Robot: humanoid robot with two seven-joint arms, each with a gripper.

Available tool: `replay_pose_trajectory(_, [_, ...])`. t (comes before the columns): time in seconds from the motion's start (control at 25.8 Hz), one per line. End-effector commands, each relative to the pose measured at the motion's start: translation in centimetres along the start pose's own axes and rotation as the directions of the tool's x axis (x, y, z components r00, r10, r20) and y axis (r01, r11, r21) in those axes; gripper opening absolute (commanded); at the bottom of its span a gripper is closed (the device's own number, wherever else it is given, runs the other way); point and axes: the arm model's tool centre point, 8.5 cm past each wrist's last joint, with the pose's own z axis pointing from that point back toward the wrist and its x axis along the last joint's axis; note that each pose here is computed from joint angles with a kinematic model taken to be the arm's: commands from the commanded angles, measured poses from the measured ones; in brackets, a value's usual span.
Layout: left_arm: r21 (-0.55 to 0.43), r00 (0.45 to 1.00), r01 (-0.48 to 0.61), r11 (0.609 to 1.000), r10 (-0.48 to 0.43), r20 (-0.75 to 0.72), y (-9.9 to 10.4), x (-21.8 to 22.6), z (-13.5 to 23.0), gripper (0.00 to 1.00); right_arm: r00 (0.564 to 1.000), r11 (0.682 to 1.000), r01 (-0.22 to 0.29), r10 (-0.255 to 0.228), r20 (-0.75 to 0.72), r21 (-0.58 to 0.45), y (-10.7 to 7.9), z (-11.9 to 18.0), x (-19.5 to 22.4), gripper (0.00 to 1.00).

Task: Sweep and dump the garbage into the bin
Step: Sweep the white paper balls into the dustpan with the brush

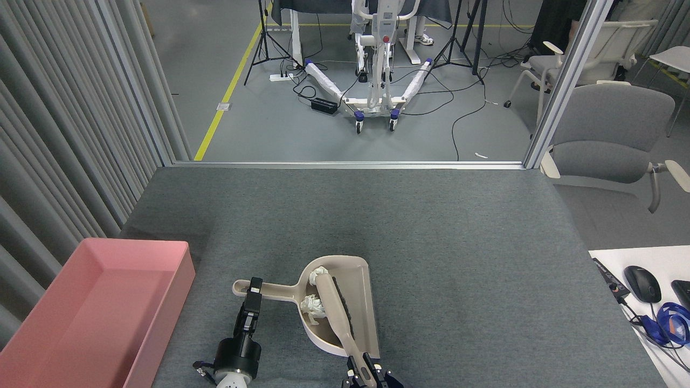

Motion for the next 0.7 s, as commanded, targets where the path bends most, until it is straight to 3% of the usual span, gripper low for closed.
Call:
replay_pose_trajectory(0.0, [0.054,0.995,-0.095,0.994,0.096,-0.011,0.5,0.2,0.1,0.00,1.000,1.000,0.004,-0.004,0.001,-0.016,-0.3,0.0,0.3,0.00])
replay_pose_trajectory(0.15, [0.073,0.990,-0.136,0.988,0.137,-0.013,0.7,0.4,0.1,0.00,1.000,0.999,0.007,-0.008,-0.007,-0.045,-1.1,0.0,0.1,0.00])
replay_pose_trajectory(0.35, [0.070,0.990,-0.141,0.988,0.141,-0.001,0.6,0.8,0.1,0.00,0.997,0.994,0.080,-0.081,-0.010,-0.076,-1.8,0.0,-0.4,0.00])
replay_pose_trajectory(0.66, [0.069,0.988,-0.153,0.986,0.154,0.001,0.5,1.3,0.6,0.00,0.993,0.965,0.055,-0.080,-0.088,-0.258,-5.9,1.0,-3.8,0.00])
